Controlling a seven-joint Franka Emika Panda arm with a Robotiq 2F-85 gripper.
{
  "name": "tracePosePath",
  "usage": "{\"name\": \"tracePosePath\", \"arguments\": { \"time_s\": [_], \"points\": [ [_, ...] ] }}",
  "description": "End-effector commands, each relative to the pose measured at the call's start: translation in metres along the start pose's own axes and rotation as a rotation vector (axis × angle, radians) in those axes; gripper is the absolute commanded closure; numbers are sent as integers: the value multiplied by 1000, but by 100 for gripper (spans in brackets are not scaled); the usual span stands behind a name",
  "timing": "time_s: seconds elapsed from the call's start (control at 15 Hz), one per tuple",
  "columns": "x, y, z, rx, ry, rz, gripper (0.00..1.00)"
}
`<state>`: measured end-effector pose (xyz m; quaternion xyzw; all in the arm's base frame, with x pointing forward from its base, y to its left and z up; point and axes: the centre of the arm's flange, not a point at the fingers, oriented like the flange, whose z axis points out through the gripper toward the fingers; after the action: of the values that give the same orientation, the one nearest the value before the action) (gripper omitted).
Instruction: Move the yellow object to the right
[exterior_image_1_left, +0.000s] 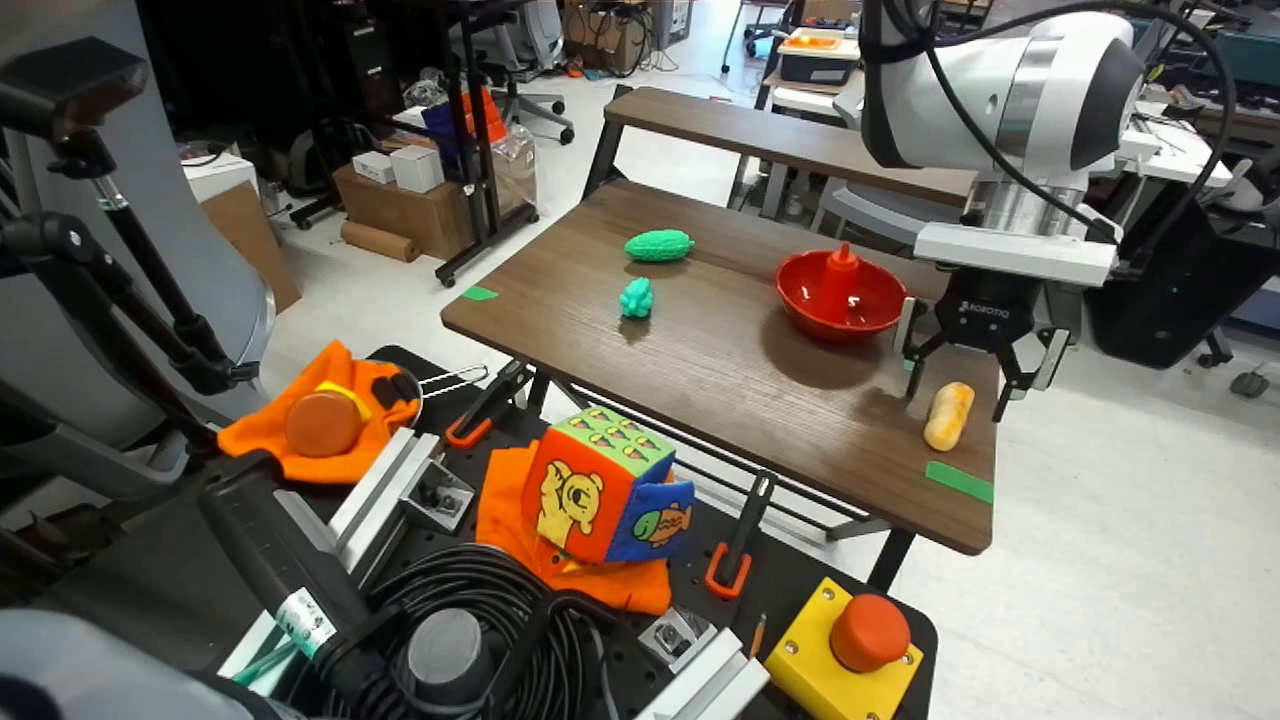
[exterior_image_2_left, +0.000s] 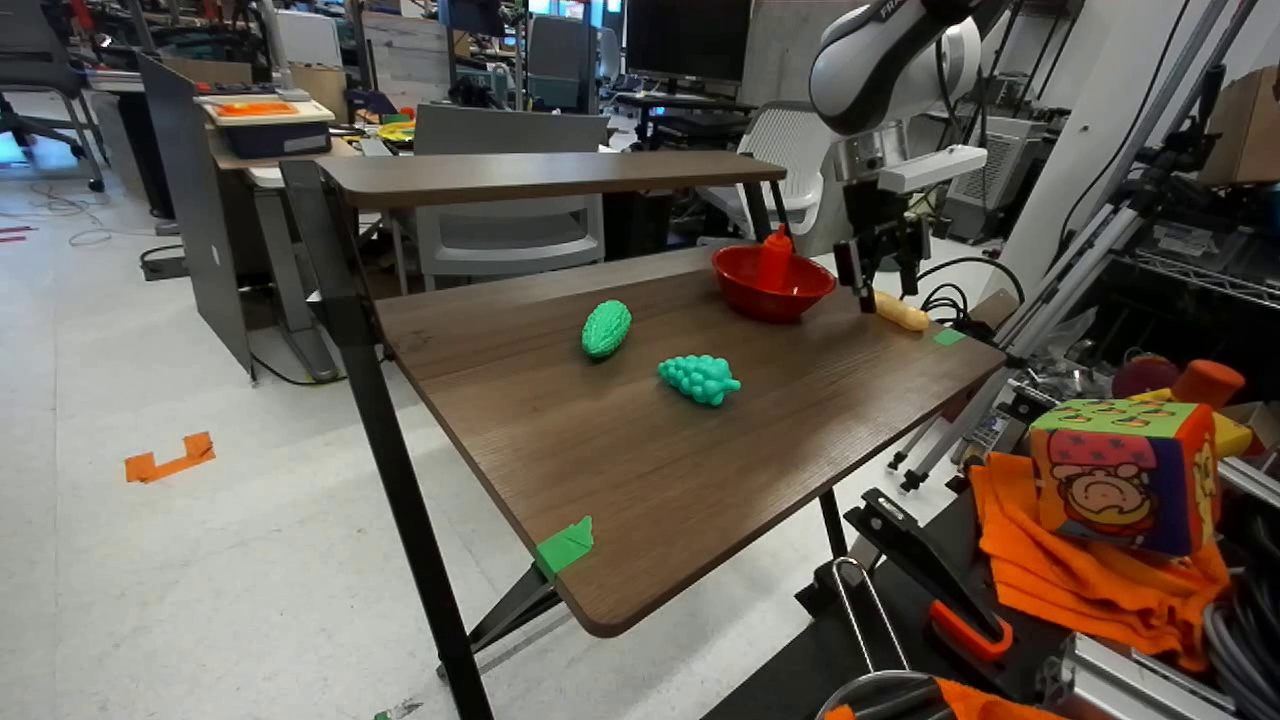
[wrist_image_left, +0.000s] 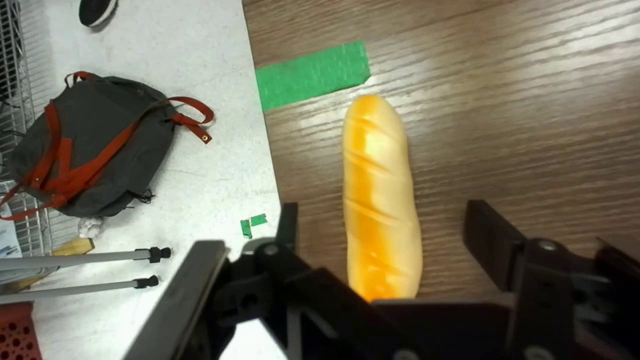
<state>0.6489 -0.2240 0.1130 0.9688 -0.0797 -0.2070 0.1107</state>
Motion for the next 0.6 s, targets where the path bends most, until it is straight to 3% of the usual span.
{"name": "tracePosePath", "arguments": {
  "time_s": [0.0,0.27,0.4,0.47,0.53],
  "points": [
    [-27,4,-19,-36,85,-68,0],
    [-79,7,-54,-92,182,-85,0],
    [-101,6,-70,-44,191,-108,0],
    [-43,10,-55,-68,165,-82,0],
    [-54,10,-64,-62,169,-85,0]
  ]
}}
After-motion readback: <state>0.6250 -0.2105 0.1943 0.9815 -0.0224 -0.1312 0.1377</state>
